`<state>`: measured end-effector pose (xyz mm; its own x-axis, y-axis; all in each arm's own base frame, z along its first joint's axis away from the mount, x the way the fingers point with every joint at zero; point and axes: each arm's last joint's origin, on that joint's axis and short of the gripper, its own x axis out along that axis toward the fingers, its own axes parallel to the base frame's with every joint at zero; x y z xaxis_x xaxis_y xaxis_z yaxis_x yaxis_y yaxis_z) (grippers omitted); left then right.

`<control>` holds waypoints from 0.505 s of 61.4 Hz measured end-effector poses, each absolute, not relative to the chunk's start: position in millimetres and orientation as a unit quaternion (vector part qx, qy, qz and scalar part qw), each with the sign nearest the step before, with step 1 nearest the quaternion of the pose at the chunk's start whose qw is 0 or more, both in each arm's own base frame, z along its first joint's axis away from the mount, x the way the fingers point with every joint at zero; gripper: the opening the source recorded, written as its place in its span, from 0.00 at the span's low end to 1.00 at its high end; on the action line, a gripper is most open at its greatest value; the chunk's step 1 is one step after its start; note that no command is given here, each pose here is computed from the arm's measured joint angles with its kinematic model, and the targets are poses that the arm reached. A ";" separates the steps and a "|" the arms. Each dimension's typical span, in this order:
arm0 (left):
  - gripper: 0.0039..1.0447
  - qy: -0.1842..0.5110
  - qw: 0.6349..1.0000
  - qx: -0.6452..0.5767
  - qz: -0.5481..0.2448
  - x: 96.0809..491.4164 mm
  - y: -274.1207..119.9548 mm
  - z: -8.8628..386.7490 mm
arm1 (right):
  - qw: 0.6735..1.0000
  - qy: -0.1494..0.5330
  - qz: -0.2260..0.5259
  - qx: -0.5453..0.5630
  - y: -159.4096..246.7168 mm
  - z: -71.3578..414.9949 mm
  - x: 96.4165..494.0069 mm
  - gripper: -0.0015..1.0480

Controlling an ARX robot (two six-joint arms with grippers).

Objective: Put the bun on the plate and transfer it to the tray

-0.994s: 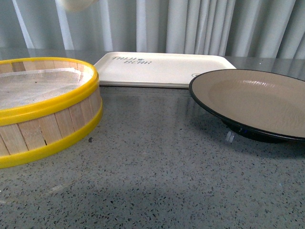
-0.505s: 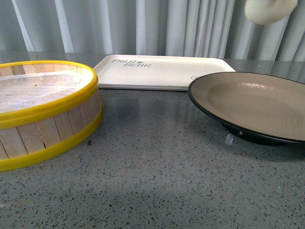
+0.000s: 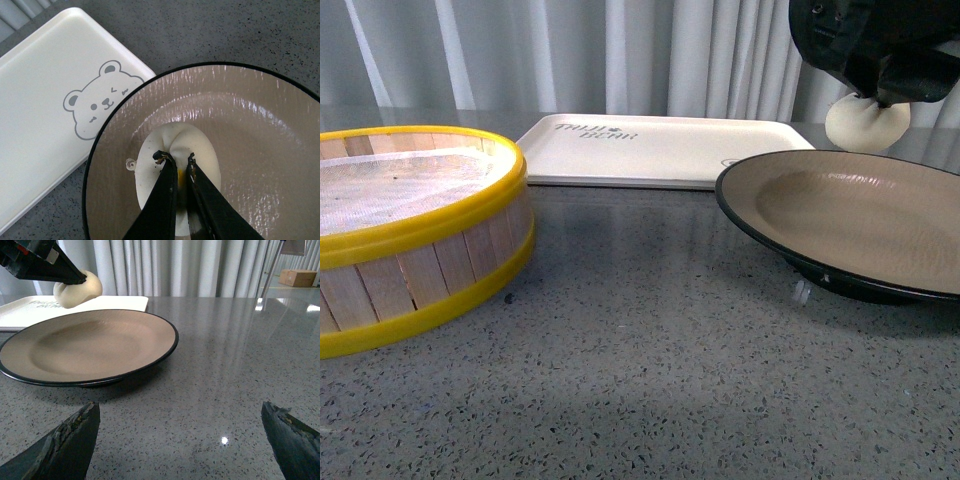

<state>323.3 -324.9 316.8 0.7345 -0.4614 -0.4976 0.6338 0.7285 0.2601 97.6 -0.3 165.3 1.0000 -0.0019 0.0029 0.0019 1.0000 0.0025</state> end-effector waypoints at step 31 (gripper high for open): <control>0.03 0.249 0.880 0.248 -0.321 316.6 -344.0 276.8 | 1.000 -0.001 -0.001 0.001 -0.3 165.2 97.6 0.92</control>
<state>316.6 -344.0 276.8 0.6700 -0.4412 -0.5971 0.6879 0.6714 0.2757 97.6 -0.3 165.2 1.0000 -0.0019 0.0025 0.0019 1.0000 0.0025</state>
